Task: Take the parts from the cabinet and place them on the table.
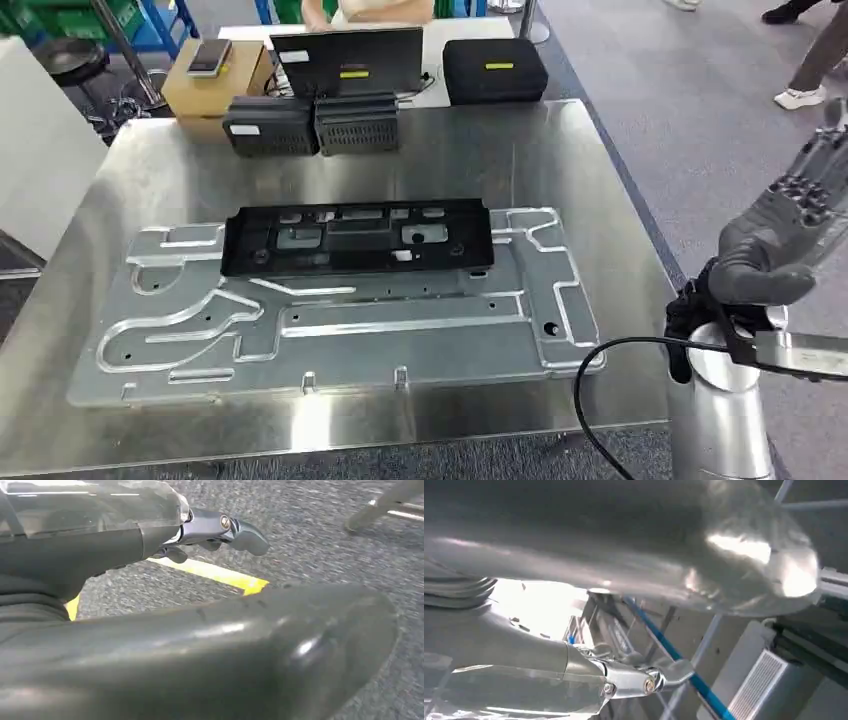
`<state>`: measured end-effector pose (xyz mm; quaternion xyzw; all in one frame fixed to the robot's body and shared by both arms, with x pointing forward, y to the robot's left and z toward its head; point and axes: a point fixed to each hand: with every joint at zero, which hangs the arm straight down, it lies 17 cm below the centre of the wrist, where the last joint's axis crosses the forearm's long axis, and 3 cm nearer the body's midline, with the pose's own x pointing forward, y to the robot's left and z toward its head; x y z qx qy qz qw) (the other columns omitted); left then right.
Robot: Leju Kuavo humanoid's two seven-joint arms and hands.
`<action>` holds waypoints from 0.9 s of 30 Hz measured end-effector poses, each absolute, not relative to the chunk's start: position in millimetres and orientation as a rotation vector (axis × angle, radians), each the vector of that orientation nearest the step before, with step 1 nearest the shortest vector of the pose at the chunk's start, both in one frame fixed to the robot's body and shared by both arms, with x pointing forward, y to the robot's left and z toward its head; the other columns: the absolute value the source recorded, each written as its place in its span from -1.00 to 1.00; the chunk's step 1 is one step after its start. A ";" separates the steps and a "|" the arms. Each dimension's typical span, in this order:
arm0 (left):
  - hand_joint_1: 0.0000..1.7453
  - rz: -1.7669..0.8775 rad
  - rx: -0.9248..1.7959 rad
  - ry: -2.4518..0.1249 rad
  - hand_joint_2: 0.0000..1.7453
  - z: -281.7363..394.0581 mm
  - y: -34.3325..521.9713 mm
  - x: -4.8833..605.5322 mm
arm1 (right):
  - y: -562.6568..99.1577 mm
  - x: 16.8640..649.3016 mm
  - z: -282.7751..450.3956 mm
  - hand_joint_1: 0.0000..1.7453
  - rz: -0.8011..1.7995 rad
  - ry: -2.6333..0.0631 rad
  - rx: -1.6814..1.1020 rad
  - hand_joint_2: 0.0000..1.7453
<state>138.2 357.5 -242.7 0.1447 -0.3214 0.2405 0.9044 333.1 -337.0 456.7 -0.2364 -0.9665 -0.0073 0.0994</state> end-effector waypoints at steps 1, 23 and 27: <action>-1.00 0.497 0.299 -0.662 -1.00 -243.0 357.6 137.1 | -339.1 330.1 447.2 -1.00 -0.018 -2.833 -0.705 -1.00; -1.00 0.490 0.311 -0.651 -1.00 -244.0 359.5 134.0 | -418.1 277.4 340.9 -1.00 -0.422 -2.442 -0.872 -1.00; -1.00 0.490 0.309 -0.648 -1.00 -244.4 359.2 133.9 | -430.7 277.9 319.4 -1.00 -0.397 -2.371 -0.895 -1.00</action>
